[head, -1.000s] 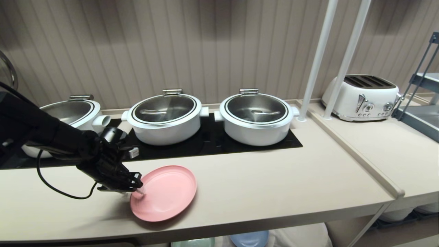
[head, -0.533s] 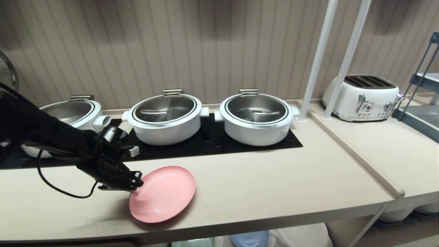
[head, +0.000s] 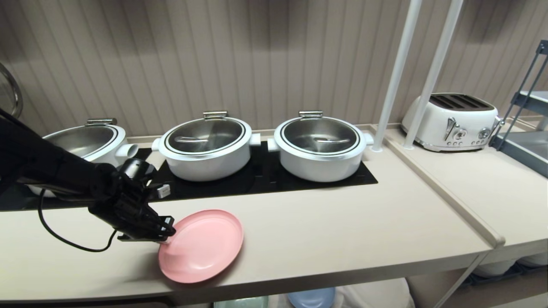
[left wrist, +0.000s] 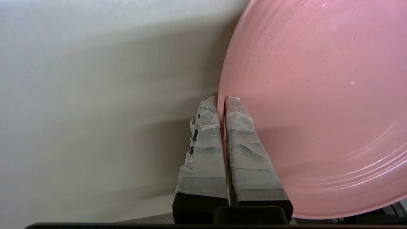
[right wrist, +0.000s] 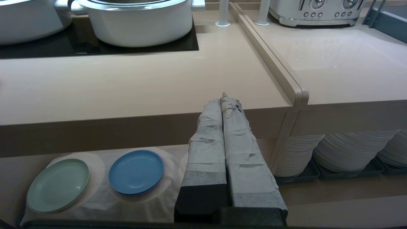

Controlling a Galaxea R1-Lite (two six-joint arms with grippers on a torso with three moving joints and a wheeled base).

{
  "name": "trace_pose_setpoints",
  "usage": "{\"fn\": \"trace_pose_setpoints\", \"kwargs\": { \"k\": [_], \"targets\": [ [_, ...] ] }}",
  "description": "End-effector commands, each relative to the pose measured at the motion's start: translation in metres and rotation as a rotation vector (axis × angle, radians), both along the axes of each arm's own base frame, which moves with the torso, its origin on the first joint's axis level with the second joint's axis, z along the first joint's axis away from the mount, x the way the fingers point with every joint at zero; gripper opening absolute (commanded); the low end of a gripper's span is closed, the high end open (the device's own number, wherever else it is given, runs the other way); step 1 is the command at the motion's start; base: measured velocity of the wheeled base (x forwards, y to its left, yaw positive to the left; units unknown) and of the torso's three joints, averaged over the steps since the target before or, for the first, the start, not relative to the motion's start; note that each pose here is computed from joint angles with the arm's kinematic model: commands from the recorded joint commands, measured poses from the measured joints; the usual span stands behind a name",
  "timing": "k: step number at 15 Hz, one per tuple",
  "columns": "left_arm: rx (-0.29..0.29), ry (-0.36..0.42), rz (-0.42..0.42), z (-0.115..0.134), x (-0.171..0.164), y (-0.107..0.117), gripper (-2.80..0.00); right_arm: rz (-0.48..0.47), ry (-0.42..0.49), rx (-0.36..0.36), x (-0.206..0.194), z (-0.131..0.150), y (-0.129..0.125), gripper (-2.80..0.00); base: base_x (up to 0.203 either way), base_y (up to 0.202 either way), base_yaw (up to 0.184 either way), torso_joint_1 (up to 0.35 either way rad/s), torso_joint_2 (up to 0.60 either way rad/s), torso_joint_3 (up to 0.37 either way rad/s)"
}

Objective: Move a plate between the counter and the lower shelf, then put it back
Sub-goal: Pick up the plate

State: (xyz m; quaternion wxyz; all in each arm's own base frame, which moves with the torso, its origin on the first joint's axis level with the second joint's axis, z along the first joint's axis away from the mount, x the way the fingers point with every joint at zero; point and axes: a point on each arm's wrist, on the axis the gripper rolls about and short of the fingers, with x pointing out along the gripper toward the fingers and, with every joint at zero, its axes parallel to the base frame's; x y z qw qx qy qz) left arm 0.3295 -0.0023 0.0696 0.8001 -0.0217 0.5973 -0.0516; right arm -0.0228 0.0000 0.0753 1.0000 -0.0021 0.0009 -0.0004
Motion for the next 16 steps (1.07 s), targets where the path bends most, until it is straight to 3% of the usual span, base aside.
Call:
{"fn": "trace_pose_setpoints", "kwargs": {
  "k": [1, 12, 16],
  "targets": [
    [-0.005, -0.010, 0.006, 0.007, -0.008, 0.001, -2.80, 0.000, 0.000, 0.000, 0.000, 0.000, 0.000, -2.80, 0.000, 0.000, 0.000, 0.000, 0.00, 0.000],
    [-0.080, 0.020, 0.175, 0.030, -0.091, 0.003, -2.80, 0.000, 0.000, 0.000, 0.000, 0.000, 0.000, -2.80, 0.000, 0.000, 0.000, 0.000, 0.00, 0.000],
    [-0.138, 0.002, 0.232, 0.041, -0.119, 0.003, -2.80, -0.001, 0.000, 0.000, 0.000, 0.000, 0.000, -2.80, 0.000, 0.000, 0.000, 0.000, 0.00, 0.000]
  ]
}}
